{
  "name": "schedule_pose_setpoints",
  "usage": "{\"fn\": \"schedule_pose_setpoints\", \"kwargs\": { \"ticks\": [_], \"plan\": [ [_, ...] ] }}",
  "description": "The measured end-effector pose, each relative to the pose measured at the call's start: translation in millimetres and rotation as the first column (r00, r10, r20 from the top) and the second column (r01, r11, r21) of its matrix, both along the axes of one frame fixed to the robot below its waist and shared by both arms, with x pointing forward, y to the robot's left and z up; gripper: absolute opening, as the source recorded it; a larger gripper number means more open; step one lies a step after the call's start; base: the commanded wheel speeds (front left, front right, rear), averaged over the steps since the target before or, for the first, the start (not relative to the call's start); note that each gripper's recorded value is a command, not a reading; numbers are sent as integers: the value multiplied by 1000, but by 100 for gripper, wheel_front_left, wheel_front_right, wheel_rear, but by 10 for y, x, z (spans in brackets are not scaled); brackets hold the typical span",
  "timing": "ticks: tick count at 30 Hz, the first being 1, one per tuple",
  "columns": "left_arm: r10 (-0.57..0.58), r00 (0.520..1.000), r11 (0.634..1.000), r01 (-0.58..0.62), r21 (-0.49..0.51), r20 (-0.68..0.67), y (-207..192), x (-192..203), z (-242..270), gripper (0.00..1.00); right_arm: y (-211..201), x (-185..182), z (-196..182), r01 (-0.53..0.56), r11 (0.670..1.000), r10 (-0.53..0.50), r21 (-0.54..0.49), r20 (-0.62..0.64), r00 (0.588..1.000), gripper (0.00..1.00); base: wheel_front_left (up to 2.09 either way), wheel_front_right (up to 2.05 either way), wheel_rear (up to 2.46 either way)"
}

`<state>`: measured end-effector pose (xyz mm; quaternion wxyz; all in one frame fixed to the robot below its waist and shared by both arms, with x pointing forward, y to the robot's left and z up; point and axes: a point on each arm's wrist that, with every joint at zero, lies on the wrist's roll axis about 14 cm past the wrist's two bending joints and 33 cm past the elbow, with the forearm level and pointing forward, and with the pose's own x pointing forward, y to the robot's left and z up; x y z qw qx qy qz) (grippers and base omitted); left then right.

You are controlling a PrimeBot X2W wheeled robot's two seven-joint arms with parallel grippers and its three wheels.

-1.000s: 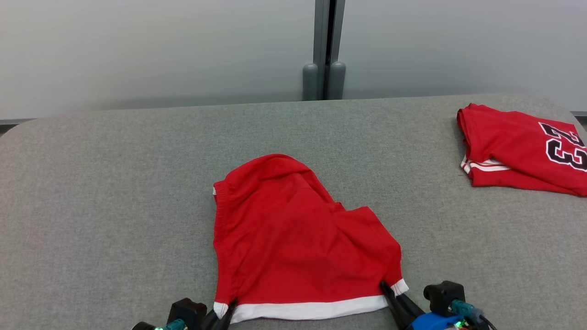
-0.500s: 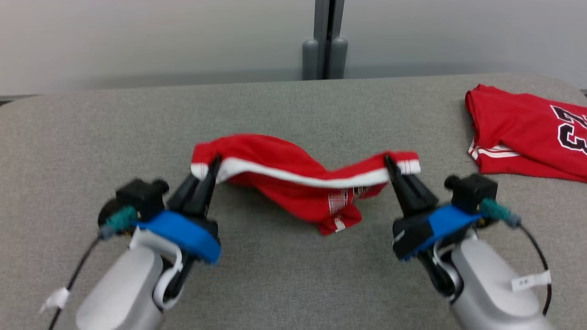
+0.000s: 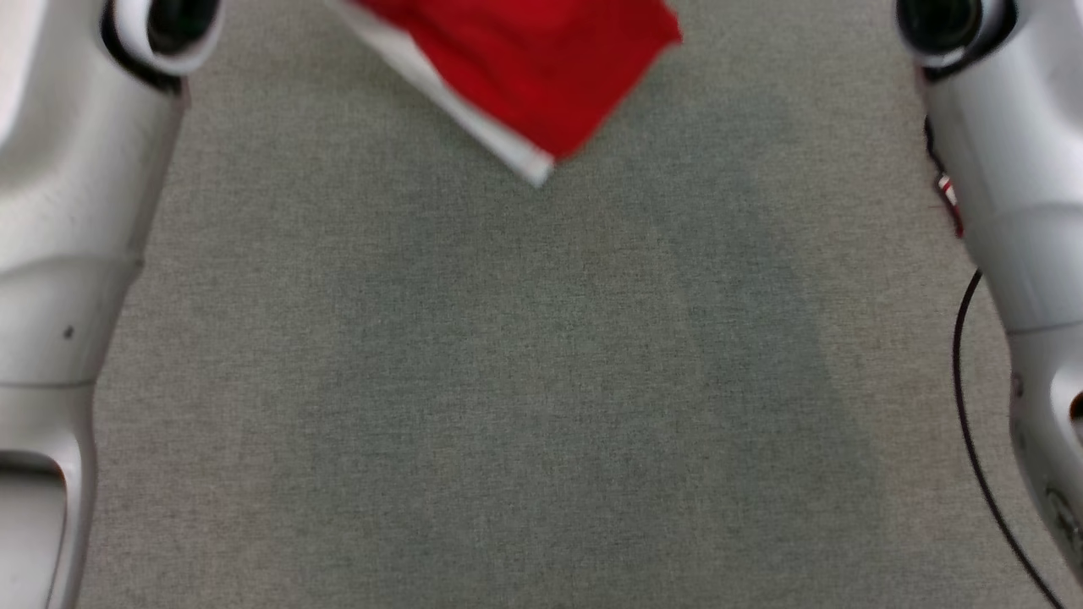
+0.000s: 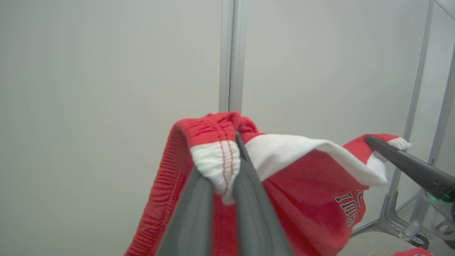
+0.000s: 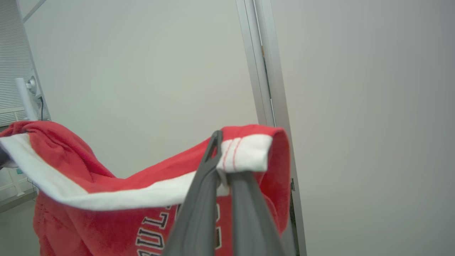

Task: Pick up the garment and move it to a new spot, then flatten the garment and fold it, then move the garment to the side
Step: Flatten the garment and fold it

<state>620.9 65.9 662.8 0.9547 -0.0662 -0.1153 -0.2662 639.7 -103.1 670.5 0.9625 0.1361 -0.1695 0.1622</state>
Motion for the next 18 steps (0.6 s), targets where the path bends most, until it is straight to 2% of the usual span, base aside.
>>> {"fn": "schedule_pose_setpoints", "kwargs": {
  "ticks": [5,8,12,18],
  "plan": [
    [-17,994,999,22,-38,111,-119,200,471,0,33,238,489,-5,1000,3,27,92,996,0,0,0,0],
    [-23,990,997,33,-70,137,-151,246,585,0,66,299,556,-9,1000,8,8,105,994,0,0,0,0],
    [-22,995,998,28,-59,96,-140,263,289,0,124,318,269,-21,998,23,-51,44,999,0,0,0,0],
    [-7,995,998,1,-60,-96,-5,28,-737,0,56,116,-678,-41,994,27,-99,-145,989,0,0,0,0]
  ]
}}
